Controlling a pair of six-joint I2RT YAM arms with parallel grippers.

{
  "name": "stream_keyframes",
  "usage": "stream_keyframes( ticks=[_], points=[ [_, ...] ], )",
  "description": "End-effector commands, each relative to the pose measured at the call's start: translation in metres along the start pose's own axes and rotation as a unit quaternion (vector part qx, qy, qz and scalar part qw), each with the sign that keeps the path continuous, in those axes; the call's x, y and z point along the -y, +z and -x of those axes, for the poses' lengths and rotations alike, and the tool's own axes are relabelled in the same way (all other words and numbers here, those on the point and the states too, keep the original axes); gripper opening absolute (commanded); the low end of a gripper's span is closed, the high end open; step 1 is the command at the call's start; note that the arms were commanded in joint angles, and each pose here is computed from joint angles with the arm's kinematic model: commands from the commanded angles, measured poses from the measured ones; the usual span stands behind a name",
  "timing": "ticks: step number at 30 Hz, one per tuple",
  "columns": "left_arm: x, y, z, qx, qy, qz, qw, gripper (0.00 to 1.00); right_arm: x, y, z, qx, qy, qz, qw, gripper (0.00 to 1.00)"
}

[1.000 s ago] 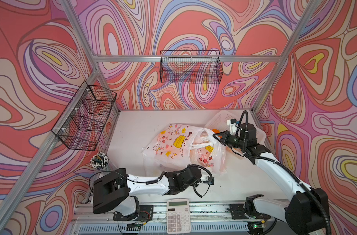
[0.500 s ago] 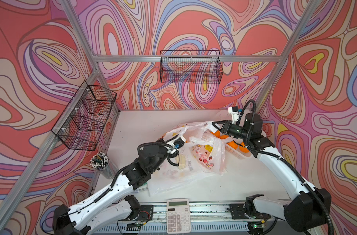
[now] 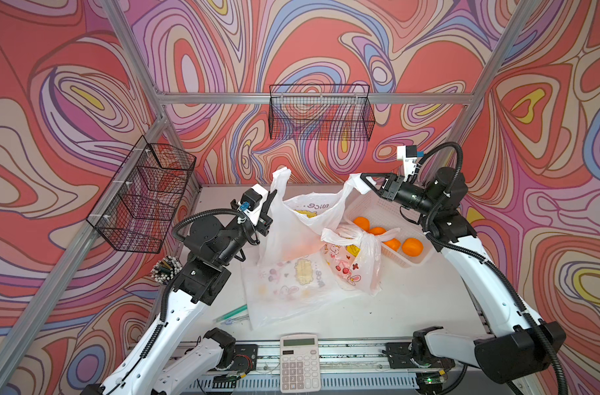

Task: Place the oranges into plastic bags & tie knots
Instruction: Adjust the plastic bag, then tie the plastic bag to the plastic bag.

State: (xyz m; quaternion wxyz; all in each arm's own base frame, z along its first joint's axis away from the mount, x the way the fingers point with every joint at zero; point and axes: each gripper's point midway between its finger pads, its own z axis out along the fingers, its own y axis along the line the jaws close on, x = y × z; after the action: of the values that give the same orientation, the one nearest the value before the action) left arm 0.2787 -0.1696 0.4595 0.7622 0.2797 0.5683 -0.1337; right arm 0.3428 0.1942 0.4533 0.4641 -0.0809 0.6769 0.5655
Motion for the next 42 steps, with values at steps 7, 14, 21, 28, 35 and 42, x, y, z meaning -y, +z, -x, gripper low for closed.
stream_keyframes(
  ticks=[7,14,21,28,35,42],
  points=[
    [-0.005,-0.008,-0.059,-0.07,-0.104,0.038,0.991,0.0,0.024,0.002,-0.034,-0.035,0.047,0.016,0.998,0.0],
    [-0.022,-0.016,-0.084,-0.078,-0.146,0.066,0.984,0.0,-0.003,-0.003,-0.003,-0.004,-0.061,0.017,0.998,0.53],
    [-0.038,-0.025,-0.099,-0.077,-0.185,0.089,0.976,0.0,0.018,-0.017,-0.006,0.022,-0.239,-0.056,0.969,0.81],
    [-0.052,-0.025,-0.11,-0.073,-0.213,0.1,0.969,0.0,0.047,-0.026,-0.078,-0.014,-0.439,0.008,0.898,0.9],
    [-0.053,-0.021,-0.117,-0.073,-0.228,0.093,0.967,0.0,0.053,-0.006,-0.122,-0.047,-0.486,0.106,0.866,0.98],
    [-0.053,-0.02,-0.12,-0.077,-0.227,0.093,0.966,0.0,0.05,0.044,-0.142,-0.081,-0.515,0.16,0.838,0.98]
  ],
)
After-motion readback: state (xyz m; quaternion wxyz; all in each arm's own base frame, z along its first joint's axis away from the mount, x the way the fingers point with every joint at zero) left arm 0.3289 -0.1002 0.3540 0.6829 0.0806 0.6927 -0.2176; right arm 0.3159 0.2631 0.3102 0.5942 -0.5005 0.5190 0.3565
